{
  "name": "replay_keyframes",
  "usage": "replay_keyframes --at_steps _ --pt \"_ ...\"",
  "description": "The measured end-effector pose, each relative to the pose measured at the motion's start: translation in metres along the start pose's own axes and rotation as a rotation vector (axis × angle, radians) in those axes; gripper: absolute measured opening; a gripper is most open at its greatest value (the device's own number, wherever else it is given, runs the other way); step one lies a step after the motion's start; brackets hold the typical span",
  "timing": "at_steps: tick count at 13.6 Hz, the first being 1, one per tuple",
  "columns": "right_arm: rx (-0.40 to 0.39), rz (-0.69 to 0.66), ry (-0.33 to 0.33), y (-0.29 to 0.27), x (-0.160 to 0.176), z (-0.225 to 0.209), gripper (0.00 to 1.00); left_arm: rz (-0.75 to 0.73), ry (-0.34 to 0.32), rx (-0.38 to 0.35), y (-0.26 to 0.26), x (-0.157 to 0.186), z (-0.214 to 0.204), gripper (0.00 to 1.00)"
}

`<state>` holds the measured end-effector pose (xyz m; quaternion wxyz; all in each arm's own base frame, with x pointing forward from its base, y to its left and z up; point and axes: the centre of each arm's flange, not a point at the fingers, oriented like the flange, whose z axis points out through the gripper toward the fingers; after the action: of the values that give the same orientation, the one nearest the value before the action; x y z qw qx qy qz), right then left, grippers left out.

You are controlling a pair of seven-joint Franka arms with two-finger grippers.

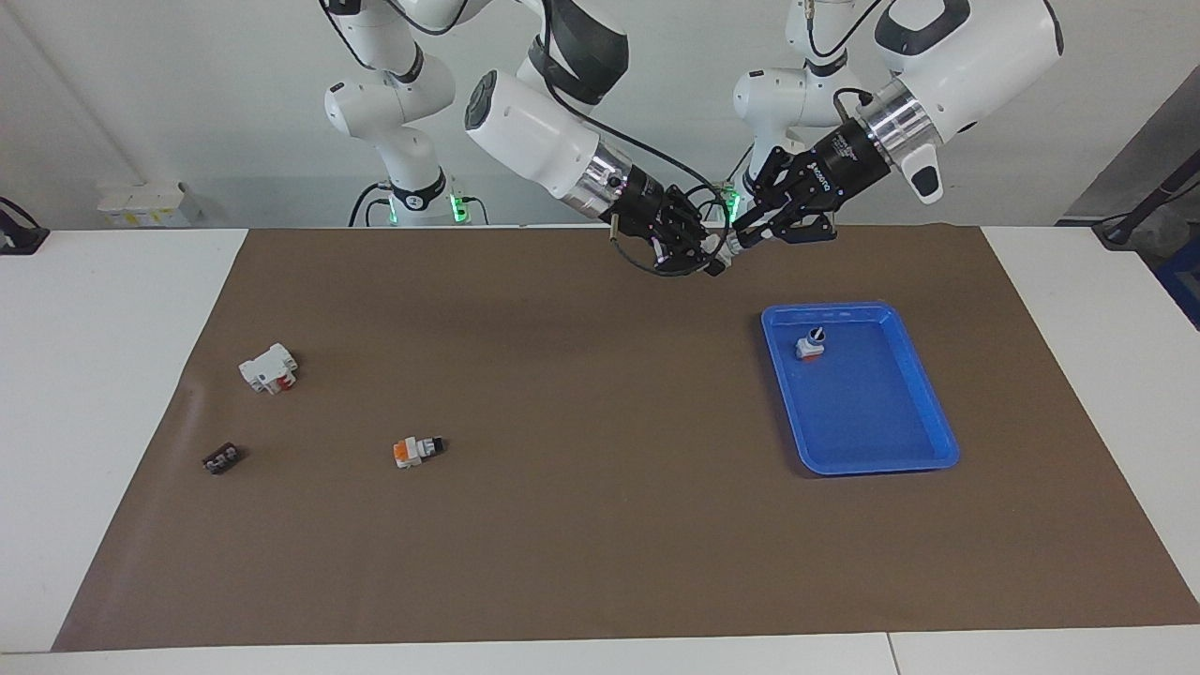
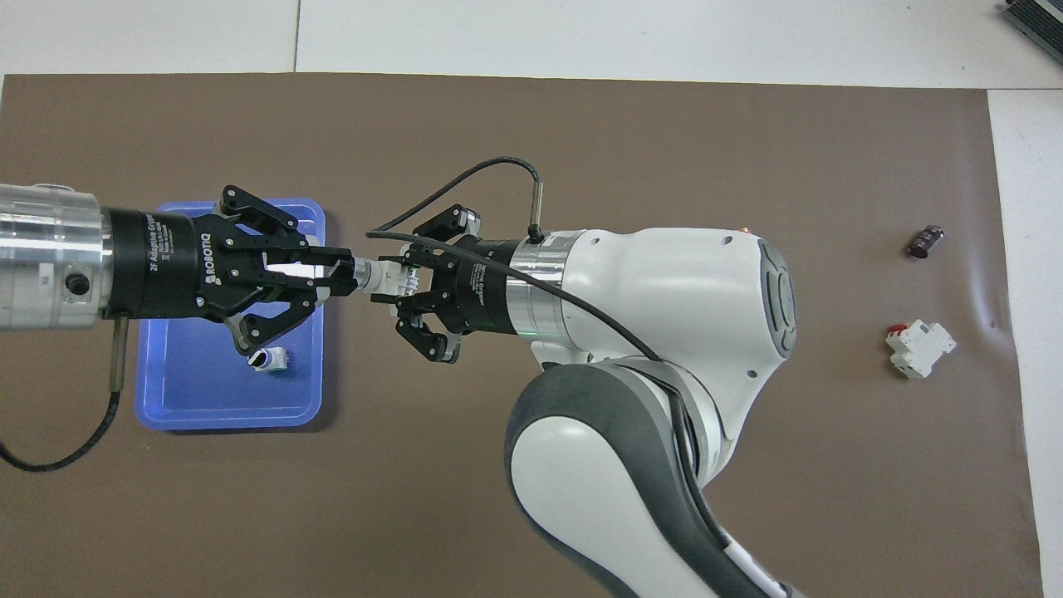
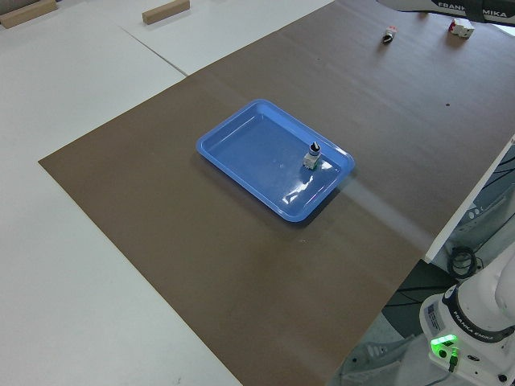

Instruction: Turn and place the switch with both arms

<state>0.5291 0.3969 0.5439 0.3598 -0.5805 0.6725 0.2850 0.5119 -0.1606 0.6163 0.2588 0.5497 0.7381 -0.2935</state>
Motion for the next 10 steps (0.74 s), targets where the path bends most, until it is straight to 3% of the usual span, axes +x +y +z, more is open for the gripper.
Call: replay_keyframes --at_steps 5,10 --pt "-0.001 0.0 0.001 0.0002 0.0002 0.0002 0.33 0.011 0.002 0.001 0.0004 0.0049 0.0002 0.28" --pt "-0.002 0.0 0.001 0.0 0.0004 0.0 0.33 0.022 0.001 -0.001 -0.0006 0.0043 -0.001 0.2"
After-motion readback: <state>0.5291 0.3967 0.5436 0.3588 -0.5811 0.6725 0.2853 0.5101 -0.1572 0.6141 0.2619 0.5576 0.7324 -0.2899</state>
